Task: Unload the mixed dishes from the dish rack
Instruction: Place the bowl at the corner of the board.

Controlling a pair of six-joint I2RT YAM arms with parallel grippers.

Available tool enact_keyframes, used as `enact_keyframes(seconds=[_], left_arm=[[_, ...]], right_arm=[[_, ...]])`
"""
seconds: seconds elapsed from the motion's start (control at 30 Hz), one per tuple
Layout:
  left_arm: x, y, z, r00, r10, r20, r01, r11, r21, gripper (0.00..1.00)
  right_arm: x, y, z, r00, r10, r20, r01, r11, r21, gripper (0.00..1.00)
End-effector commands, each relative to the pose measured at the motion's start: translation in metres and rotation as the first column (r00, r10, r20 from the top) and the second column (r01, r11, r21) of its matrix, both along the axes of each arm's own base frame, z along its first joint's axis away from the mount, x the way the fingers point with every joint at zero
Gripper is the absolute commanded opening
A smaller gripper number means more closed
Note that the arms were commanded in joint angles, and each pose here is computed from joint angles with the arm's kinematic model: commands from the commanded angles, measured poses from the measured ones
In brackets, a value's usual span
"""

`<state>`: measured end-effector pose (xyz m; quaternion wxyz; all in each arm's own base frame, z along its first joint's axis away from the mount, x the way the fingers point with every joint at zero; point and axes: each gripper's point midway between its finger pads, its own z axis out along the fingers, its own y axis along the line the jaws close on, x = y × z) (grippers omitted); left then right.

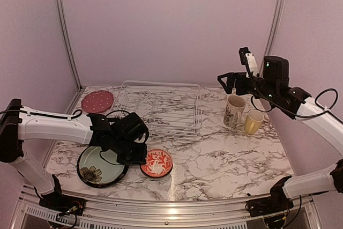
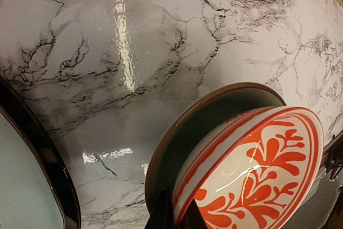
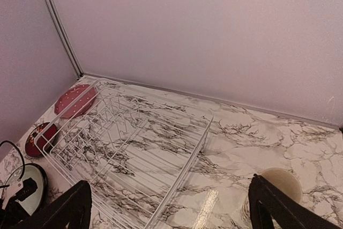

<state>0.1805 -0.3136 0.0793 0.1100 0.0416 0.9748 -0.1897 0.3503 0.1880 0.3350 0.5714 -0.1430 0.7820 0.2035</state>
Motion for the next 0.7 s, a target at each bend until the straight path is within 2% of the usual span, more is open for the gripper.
enact_keyframes(seconds=[0.0,0.13,0.3,0.47,0.67], left_arm=[[0.001,-0.009,0.007,1.000,-0.015,0.022,0.014,1.000,0.019,0.00],[0.005,-0.003,0.008,0.999,-0.006,0.043,0.003,0.997,0.075,0.00],[0.004,0.000,0.008,0.999,-0.006,0.045,0.003,0.997,0.081,0.02],[0.004,0.002,0.007,0.999,-0.006,0.047,0.002,0.996,0.092,0.09],[0.006,0.003,0.013,0.998,-0.005,0.067,-0.001,0.996,0.086,0.25]], right_arm=[[-0.006,-0.005,0.008,1.000,-0.003,0.020,0.003,1.000,0.000,0.98],[-0.011,-0.007,0.012,0.999,-0.002,0.035,0.002,1.000,0.013,0.98],[-0.012,-0.009,0.011,0.999,-0.007,0.036,0.007,1.000,0.010,0.99],[-0.011,-0.007,0.010,0.999,0.000,0.032,-0.001,1.000,0.014,0.98],[-0.011,-0.007,0.014,0.999,0.001,0.039,-0.001,1.000,0.014,0.98]])
